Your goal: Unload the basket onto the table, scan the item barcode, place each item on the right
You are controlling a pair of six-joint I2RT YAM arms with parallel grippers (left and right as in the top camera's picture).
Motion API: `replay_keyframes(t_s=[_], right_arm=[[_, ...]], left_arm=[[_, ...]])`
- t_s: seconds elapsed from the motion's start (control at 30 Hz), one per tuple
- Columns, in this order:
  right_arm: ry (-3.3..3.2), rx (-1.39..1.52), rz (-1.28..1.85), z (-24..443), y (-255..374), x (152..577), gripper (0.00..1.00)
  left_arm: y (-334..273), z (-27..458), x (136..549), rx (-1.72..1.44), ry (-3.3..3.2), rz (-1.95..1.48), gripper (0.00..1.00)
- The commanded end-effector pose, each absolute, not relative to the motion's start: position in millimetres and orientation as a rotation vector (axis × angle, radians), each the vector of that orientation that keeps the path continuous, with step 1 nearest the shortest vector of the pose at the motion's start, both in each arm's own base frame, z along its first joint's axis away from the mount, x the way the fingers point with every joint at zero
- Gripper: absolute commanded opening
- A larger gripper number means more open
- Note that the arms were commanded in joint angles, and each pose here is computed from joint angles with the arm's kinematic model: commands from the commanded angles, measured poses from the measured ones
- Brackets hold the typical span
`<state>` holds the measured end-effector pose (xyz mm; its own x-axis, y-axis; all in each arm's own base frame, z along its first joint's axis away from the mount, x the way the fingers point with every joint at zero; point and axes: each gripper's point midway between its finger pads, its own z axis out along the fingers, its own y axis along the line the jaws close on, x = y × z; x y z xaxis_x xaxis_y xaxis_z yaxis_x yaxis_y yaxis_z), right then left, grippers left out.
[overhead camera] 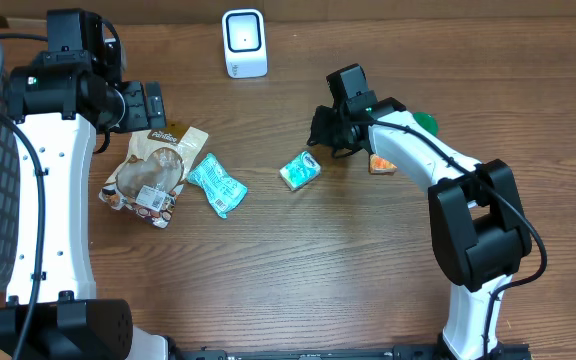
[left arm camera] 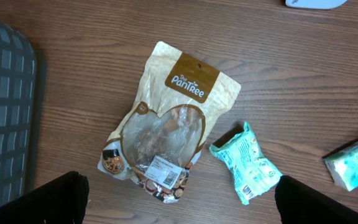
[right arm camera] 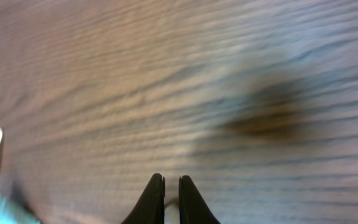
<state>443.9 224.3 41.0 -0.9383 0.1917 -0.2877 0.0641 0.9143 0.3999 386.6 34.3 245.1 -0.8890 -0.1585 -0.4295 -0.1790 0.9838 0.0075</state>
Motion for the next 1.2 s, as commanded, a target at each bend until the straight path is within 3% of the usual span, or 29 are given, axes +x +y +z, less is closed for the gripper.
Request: replay_keyframes(t_s=[0.0,0.17,0.43,0.57,0.87,1.17], right_arm=[[2.773,0.038,0.718,55.9,247.7,434.9,0.08],[2.744,-0.082,0.852,75.7,276.4,428.3,0.12],[2.724,-0.142,0.472,44.9,289.8,424.2,0.12],[2.732,-0.202,0.425,28.7,307.8,412.5,0.06],[2.818,-0.224,0.363,17.0,303.0,391.2,0.04],[2.99,-0.233,0.473,45.3,295.3,355.1,0.05]], left_arm=[[33.9,254.0,386.7,-0.252,2.662,0.054,0.99],[33.9,254.1,386.8,-0.252,2.661,0.054,0.99],[33.9,254.0,386.7,-0.252,2.662,0.054,1.0],[34.0,254.1,386.7,-0.253,2.661,0.054,1.0],[33.9,254.0,386.7,-0.252,2.662,0.054,1.0],[33.9,254.0,386.7,-0.252,2.662,0.054,1.0]])
